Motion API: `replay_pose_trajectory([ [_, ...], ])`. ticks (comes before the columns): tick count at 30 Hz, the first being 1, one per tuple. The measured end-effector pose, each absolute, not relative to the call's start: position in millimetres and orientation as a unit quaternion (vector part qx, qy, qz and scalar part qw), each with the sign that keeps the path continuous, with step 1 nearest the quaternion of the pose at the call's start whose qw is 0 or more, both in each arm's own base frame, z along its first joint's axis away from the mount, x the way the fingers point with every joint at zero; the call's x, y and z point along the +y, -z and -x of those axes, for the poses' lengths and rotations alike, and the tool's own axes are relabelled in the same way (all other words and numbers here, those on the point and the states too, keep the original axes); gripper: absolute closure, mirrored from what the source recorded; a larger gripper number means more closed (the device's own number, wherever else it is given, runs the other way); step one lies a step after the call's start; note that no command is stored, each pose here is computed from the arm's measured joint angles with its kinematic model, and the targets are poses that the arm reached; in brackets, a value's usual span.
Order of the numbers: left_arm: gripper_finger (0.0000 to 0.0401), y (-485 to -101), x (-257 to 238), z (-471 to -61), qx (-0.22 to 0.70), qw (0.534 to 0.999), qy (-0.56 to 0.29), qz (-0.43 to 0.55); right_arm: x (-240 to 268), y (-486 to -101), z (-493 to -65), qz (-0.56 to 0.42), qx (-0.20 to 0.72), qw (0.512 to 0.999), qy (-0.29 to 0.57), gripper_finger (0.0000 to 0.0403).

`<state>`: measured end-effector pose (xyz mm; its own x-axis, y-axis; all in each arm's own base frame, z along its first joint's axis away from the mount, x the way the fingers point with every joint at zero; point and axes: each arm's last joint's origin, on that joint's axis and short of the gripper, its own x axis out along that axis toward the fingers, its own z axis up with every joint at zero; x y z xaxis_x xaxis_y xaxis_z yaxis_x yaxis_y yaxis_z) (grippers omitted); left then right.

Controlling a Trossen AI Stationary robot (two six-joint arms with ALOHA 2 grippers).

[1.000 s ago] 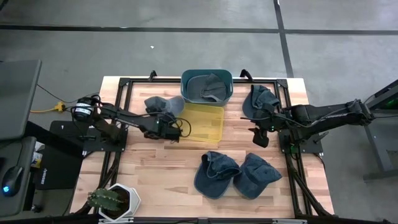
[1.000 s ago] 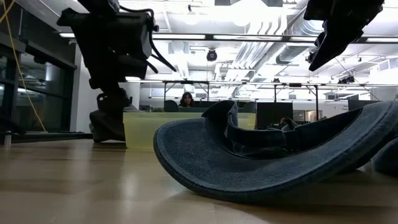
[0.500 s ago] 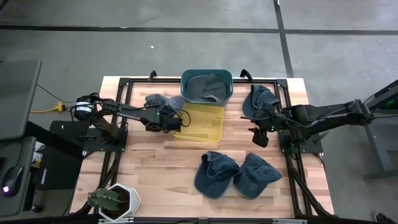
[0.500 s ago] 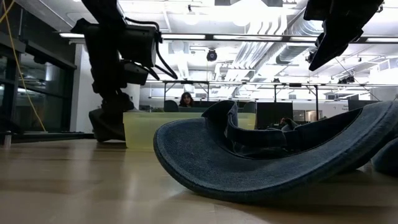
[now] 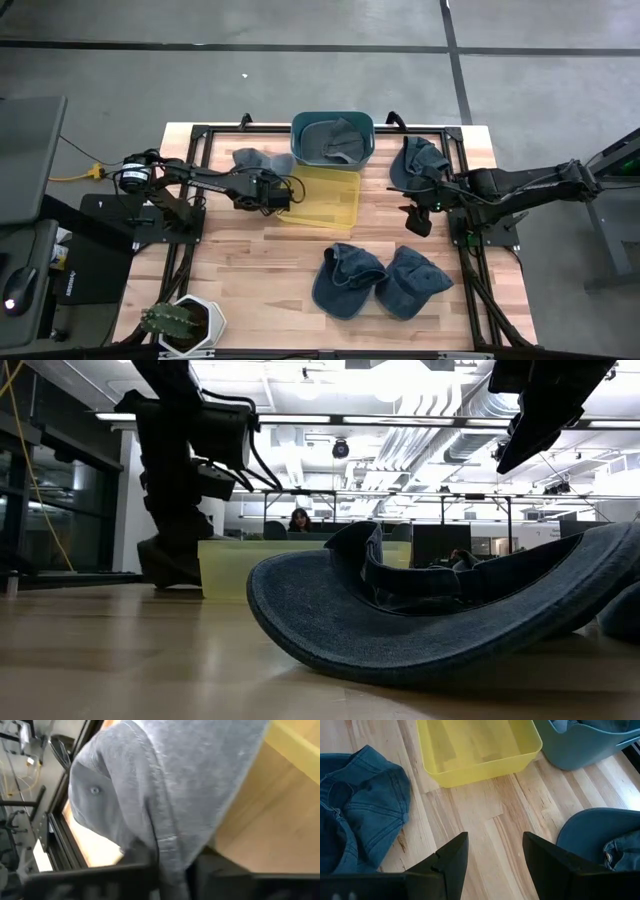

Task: Pick & Place hat
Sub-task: Put the gray cap into the blue bin

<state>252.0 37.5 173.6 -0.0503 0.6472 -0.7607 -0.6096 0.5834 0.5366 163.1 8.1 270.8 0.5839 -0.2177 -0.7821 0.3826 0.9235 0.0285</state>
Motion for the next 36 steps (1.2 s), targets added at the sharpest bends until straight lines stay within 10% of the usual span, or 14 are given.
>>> replay_pose_trajectory([
  [36,0.0401,-305.1,39.4,-258.9,0.539,0.652,-0.533,-0.011,8.7,-271.3,-164.0,-0.096,0.422,0.887,0.157,0.022],
])
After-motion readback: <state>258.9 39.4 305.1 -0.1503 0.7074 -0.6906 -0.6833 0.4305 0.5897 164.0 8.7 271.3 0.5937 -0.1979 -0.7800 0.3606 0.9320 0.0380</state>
